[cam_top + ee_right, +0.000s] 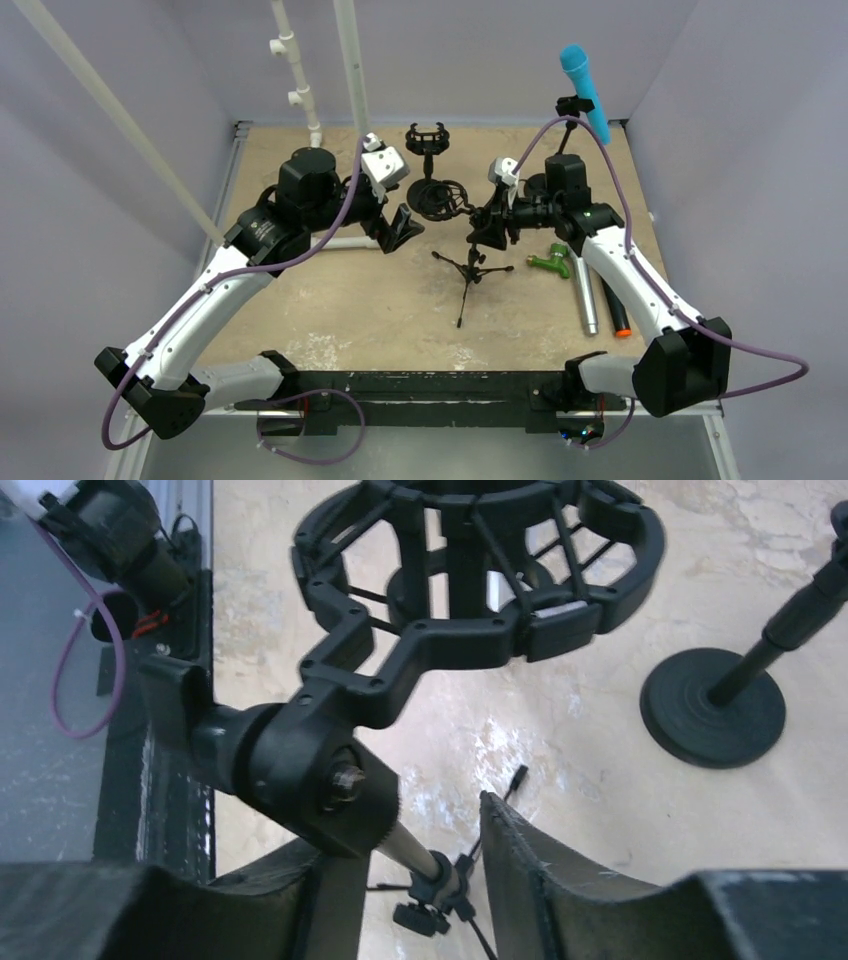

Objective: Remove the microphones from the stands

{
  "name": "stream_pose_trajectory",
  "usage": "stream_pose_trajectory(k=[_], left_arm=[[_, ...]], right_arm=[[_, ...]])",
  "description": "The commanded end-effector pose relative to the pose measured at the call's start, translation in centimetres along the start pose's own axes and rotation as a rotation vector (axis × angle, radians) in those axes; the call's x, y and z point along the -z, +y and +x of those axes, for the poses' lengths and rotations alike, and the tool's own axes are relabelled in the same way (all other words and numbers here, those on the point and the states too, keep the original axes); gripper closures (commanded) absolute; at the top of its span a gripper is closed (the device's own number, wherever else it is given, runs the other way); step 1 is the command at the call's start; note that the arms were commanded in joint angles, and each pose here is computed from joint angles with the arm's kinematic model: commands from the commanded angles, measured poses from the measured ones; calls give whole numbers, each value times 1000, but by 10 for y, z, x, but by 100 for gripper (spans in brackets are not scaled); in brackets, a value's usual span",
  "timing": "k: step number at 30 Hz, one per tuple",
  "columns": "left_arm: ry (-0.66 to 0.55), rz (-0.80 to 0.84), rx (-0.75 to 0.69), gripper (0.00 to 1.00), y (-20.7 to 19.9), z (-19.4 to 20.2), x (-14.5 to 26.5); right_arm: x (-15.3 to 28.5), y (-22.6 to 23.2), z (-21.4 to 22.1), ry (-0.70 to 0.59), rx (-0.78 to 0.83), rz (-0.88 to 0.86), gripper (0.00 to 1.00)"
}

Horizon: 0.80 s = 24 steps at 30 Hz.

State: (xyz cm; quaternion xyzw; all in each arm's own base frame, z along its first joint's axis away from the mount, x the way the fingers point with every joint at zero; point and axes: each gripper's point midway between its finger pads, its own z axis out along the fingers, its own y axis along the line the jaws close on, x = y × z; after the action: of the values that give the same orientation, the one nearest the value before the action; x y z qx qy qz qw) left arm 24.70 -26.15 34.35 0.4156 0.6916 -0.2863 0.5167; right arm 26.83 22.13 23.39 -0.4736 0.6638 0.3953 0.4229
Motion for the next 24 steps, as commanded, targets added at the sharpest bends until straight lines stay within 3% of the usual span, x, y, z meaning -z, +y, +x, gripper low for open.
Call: stream_pose_trajectory(k=[1, 10, 24], left_arm=[[-16, -19, -32, 0, 5, -2, 3], [-1, -31, -32, 0, 5, 8, 6], [-2, 47, -34, 0, -10, 12, 10]], right_arm=[[-10, 4, -14, -57, 29, -33, 64], [-9, -1, -39, -102, -29, 32, 100], [20, 8, -100, -112, -42, 92, 100]])
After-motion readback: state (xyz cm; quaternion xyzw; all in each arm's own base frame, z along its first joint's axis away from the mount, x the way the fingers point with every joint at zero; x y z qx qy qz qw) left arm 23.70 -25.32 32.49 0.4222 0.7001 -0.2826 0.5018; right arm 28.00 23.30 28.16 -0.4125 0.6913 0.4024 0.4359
